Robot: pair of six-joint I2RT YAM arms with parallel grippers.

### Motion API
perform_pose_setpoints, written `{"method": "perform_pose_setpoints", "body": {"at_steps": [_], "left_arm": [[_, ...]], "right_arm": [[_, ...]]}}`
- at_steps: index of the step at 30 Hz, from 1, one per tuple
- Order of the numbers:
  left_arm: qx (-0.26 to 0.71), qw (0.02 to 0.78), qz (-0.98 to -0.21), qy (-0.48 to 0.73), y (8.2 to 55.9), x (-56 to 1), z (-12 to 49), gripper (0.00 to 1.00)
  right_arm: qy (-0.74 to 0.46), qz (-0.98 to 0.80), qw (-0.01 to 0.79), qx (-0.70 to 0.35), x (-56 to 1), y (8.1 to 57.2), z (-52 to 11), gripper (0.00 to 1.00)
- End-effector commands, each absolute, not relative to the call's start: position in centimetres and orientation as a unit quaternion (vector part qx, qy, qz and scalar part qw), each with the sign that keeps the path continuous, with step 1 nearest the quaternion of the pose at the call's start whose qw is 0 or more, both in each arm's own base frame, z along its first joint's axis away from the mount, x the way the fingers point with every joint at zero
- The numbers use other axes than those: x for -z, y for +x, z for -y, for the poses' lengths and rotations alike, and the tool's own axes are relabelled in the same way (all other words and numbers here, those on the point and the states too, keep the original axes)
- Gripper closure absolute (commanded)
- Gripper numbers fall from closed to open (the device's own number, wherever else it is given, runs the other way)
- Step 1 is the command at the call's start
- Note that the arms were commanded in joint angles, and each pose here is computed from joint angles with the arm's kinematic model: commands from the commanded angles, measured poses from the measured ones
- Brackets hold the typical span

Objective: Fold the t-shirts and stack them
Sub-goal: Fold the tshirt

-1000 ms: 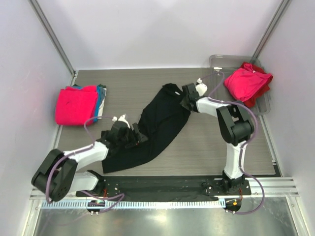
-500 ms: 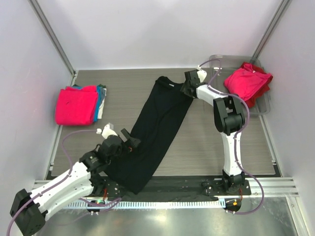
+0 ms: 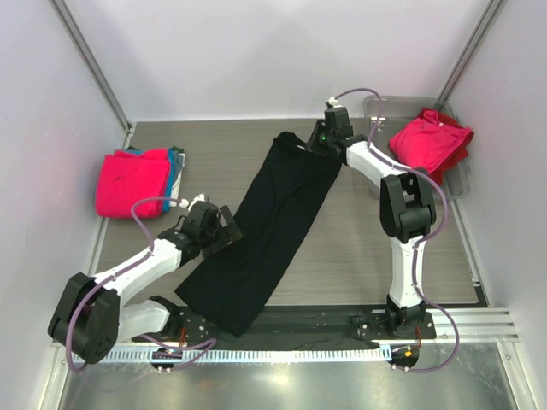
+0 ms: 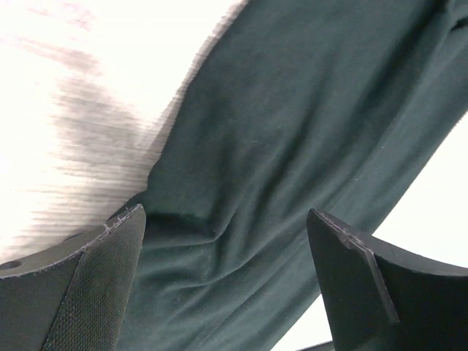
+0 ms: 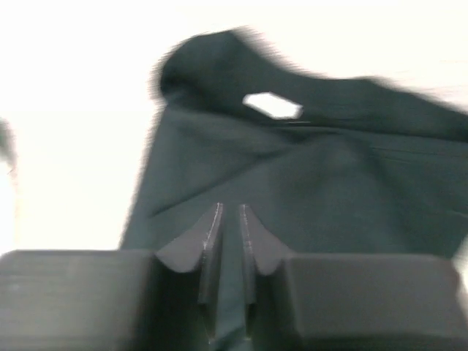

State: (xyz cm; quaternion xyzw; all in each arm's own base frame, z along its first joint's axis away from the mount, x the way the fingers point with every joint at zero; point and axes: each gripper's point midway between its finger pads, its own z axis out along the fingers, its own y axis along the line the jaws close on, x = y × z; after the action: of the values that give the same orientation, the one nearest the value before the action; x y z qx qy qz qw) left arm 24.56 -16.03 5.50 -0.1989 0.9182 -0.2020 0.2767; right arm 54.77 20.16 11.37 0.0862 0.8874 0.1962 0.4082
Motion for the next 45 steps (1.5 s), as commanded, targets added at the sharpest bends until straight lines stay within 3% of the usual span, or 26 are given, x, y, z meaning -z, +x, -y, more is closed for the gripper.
{"method": "perform_pose_setpoints", "body": {"at_steps": [1, 3, 12, 22, 26, 36, 38, 42, 45], "left_arm": [[0.247, 0.291, -0.911, -0.155, 25.6, -7.6, 17.7, 0.09], [0.252, 0.286, -0.914, -0.141, 25.2, -7.3, 17.9, 0.11], [0.253, 0.275, -0.921, -0.112, 23.0, -6.1, 17.3, 0.15], [0.237, 0.254, -0.93, -0.118, 21.5, -3.5, 16.5, 0.16], [0.215, 0.239, -0.937, -0.134, 20.6, -1.0, 15.5, 0.19], [0.218, 0.25, -0.932, -0.145, 19.9, -1.6, 15.0, 0.2], [0.219, 0.254, -0.931, -0.142, 20.2, -2.6, 15.0, 0.18], [0.217, 0.276, -0.927, -0.13, 21.3, -5.6, 15.1, 0.14], [0.214, 0.288, -0.926, -0.113, 22.1, -8.0, 15.3, 0.12]], "right_arm": [[0.025, -0.847, 0.396, -0.353, -14.6, 54.5, -26.2, 0.9], [0.025, -0.822, 0.386, -0.417, -15.8, 54.8, -28.3, 0.99], [0.08, -0.789, 0.356, -0.495, -13.7, 57.8, -31.3, 0.99], [0.153, -0.792, 0.378, -0.454, -8.8, 62.9, -29.7, 0.99], [0.178, -0.771, 0.398, -0.464, -10.0, 65.5, -28.6, 0.99], [0.194, -0.796, 0.425, -0.386, -11.0, 68.2, -25.5, 0.98], [0.171, -0.804, 0.425, -0.378, -11.6, 67.3, -25.6, 0.93], [0.096, -0.812, 0.454, -0.355, -16.6, 64.2, -25.6, 0.66], [0.052, -0.842, 0.436, -0.314, -15.6, 61.3, -25.2, 0.59]]}}
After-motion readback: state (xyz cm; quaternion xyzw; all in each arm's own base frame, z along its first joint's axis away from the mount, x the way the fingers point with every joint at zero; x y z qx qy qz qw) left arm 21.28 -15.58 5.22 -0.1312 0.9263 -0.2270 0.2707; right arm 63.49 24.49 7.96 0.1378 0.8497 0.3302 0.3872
